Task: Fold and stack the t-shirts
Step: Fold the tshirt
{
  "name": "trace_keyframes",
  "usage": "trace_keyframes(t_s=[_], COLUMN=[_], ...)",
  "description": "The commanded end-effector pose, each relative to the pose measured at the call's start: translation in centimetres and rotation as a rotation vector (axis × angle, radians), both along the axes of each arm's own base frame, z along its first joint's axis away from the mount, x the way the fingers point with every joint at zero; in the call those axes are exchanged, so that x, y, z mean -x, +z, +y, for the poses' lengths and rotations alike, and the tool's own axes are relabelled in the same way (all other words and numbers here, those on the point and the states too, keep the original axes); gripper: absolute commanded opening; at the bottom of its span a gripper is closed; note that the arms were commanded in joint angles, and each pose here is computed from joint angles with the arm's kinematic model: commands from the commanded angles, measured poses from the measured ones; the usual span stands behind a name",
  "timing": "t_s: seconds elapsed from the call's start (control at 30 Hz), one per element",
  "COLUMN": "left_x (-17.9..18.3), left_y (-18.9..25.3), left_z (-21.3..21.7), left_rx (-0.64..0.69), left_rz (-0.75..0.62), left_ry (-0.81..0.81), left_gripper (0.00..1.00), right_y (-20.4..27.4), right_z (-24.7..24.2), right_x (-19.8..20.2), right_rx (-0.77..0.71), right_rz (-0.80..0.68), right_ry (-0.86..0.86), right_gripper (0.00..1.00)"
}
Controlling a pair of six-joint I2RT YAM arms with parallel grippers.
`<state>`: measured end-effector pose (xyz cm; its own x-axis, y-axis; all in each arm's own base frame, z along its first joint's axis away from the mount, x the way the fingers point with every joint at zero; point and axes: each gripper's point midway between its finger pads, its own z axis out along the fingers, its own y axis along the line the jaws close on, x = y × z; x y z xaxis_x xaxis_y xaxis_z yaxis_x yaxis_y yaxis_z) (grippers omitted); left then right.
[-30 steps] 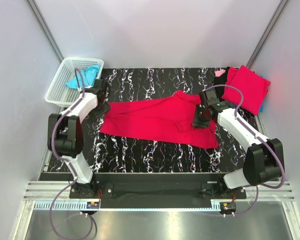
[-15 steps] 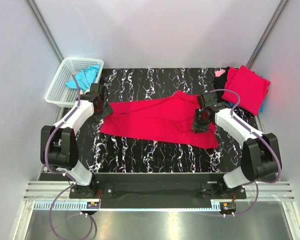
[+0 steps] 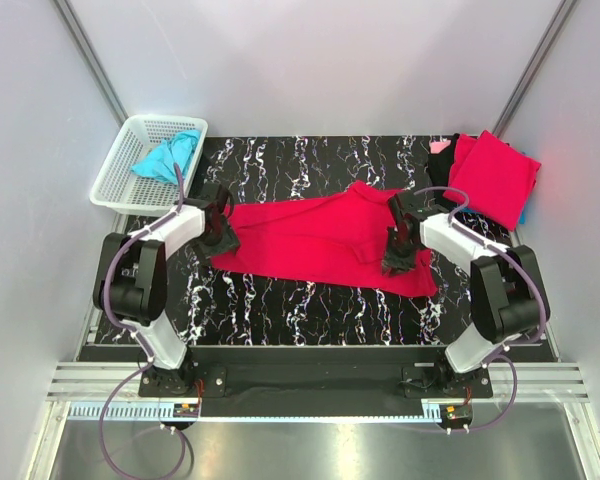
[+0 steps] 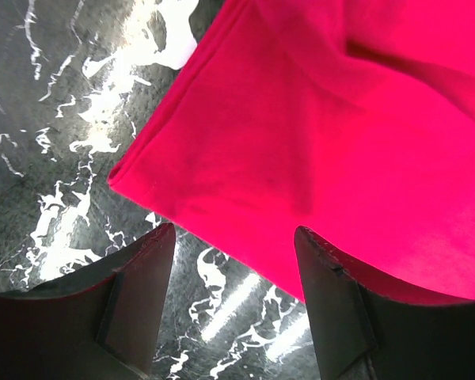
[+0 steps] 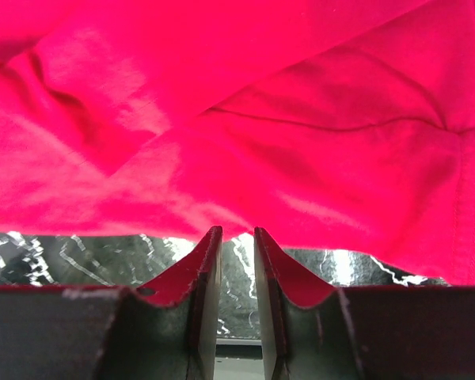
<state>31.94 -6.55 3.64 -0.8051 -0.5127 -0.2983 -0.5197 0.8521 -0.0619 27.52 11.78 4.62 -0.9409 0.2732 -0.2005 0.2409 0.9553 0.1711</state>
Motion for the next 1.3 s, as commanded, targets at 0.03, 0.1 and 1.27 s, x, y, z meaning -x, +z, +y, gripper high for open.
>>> trace_keyframes(t_s=[0.03, 0.1, 1.27], left_x=[-0.8, -0.7, 9.6], left_y=[-0.1, -0.3, -3.9], left_z=[-0.1, 0.0, 2.9], left_rx=[-0.021, -0.030, -0.125], left_rz=[0.012, 0.024, 0.269], left_ry=[-0.028, -0.024, 0.133], left_gripper=[0.66, 0.66, 0.69], right_y=[-1.2, -1.4, -5.1], right_z=[-0.5, -0.4, -1.2], right_x=[0.0, -0.3, 3.9], right_rx=[0.046, 0.049, 0.076], right_rz=[0.034, 0.038, 0.186], right_ry=[0.016, 0.019, 0.034], right_gripper=[0.29, 0.29, 0.29])
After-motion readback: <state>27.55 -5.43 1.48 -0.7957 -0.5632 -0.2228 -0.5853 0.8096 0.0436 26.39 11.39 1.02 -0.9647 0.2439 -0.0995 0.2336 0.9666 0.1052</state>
